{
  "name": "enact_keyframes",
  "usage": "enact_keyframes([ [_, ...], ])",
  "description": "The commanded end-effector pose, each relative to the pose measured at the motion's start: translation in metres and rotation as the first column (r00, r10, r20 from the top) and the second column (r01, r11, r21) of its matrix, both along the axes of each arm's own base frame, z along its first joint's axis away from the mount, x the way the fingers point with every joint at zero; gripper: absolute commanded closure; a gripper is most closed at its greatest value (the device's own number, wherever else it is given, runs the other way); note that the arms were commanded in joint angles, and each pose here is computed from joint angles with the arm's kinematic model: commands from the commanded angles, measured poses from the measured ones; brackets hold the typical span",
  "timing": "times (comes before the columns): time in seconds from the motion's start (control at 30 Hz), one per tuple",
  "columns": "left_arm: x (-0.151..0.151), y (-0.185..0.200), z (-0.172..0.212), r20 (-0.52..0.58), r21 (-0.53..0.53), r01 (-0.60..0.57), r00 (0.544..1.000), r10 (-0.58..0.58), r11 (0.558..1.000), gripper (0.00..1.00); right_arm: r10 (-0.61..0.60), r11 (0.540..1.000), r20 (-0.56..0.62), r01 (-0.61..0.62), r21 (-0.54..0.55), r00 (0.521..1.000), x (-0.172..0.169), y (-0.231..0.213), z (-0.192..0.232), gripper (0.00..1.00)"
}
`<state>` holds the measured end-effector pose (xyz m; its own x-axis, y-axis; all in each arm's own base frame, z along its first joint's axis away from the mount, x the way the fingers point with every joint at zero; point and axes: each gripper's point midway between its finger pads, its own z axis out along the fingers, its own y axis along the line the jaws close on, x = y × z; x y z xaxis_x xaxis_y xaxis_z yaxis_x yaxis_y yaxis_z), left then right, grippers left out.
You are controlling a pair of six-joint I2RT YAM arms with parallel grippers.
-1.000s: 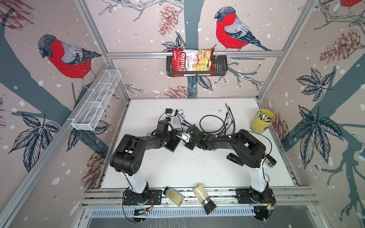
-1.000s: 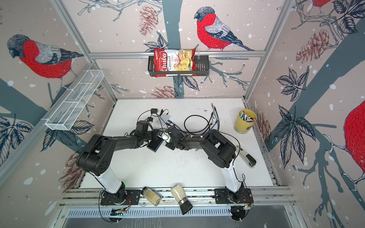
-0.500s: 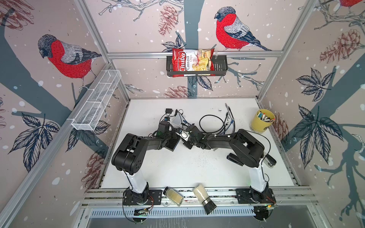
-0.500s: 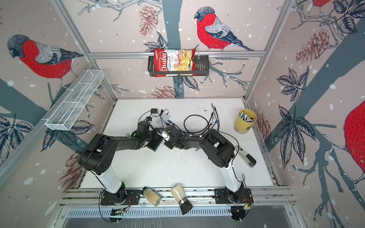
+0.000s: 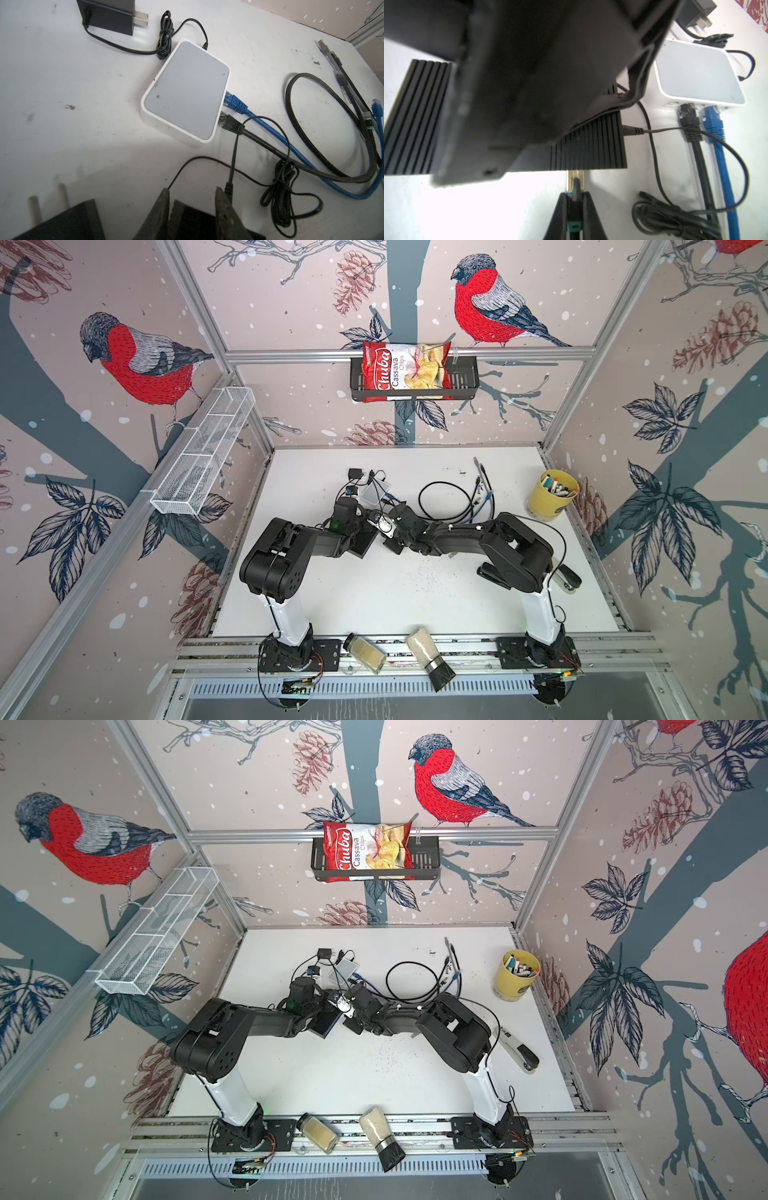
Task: Insert the plug into the switch port
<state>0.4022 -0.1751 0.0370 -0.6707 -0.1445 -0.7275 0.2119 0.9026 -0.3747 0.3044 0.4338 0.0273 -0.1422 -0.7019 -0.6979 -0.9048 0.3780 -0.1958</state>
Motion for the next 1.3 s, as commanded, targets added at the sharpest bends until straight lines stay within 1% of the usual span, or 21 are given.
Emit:
enact_keyframes([
  [0.0, -0.094, -0.088, -0.011, -0.164, -0.251, 0.435, 0.861, -0.481, 0.865, 0.65, 0.167, 0.940, 0.223, -0.224, 0.258, 0.960, -0.007, 0.062, 0.070, 0.98],
  [0.13, -0.099, -0.094, -0.010, -0.151, -0.272, 0.457, 0.849, -0.507, 0.847, 0.65, 0.164, 0.922, 0.229, -0.232, 0.311, 0.960, -0.008, 0.068, 0.080, 0.97],
  [0.3, -0.102, -0.100, -0.010, -0.148, -0.286, 0.462, 0.844, -0.515, 0.839, 0.66, 0.181, 0.903, 0.247, -0.260, 0.341, 0.952, -0.013, 0.079, 0.092, 0.97],
  [0.43, -0.103, -0.099, -0.012, -0.153, -0.288, 0.445, 0.853, -0.499, 0.848, 0.67, 0.125, 0.894, 0.227, -0.209, 0.396, 0.966, -0.008, 0.081, 0.101, 0.97],
  [0.53, -0.105, -0.101, -0.009, -0.139, -0.301, 0.449, 0.852, -0.504, 0.841, 0.68, 0.085, 0.868, 0.224, -0.182, 0.461, 0.971, -0.008, 0.078, 0.110, 0.97],
  [0.63, -0.104, -0.103, -0.007, -0.132, -0.303, 0.455, 0.850, -0.509, 0.837, 0.68, 0.103, 0.831, 0.249, -0.221, 0.511, 0.963, -0.016, 0.077, 0.121, 0.97],
  [0.7, -0.104, -0.103, -0.007, -0.132, -0.303, 0.454, 0.851, -0.508, 0.838, 0.68, 0.104, 0.824, 0.261, -0.230, 0.517, 0.960, -0.018, 0.076, 0.123, 0.97],
  [0.83, -0.101, -0.101, -0.008, -0.137, -0.279, 0.442, 0.860, -0.491, 0.853, 0.68, 0.070, 0.866, 0.247, -0.182, 0.465, 0.966, -0.009, 0.066, 0.111, 0.97],
  [0.97, -0.093, -0.096, -0.008, -0.151, -0.230, 0.428, 0.871, -0.467, 0.874, 0.68, 0.036, 0.931, 0.235, -0.118, 0.345, 0.971, -0.001, 0.049, 0.085, 0.97],
  [1.03, -0.088, -0.092, -0.006, -0.153, -0.217, 0.413, 0.880, -0.449, 0.884, 0.67, 0.025, 0.952, 0.225, -0.092, 0.292, 0.974, 0.002, 0.039, 0.070, 0.97],
  [1.13, -0.080, -0.087, -0.003, -0.154, -0.217, 0.394, 0.890, -0.429, 0.893, 0.67, 0.007, 0.972, 0.216, -0.058, 0.228, 0.976, 0.002, 0.021, 0.049, 0.97],
  [1.27, -0.069, -0.083, 0.009, -0.130, -0.232, 0.376, 0.902, -0.412, 0.897, 0.65, -0.017, 0.982, 0.199, -0.021, 0.188, 0.980, 0.001, 0.003, 0.034, 0.94],
])
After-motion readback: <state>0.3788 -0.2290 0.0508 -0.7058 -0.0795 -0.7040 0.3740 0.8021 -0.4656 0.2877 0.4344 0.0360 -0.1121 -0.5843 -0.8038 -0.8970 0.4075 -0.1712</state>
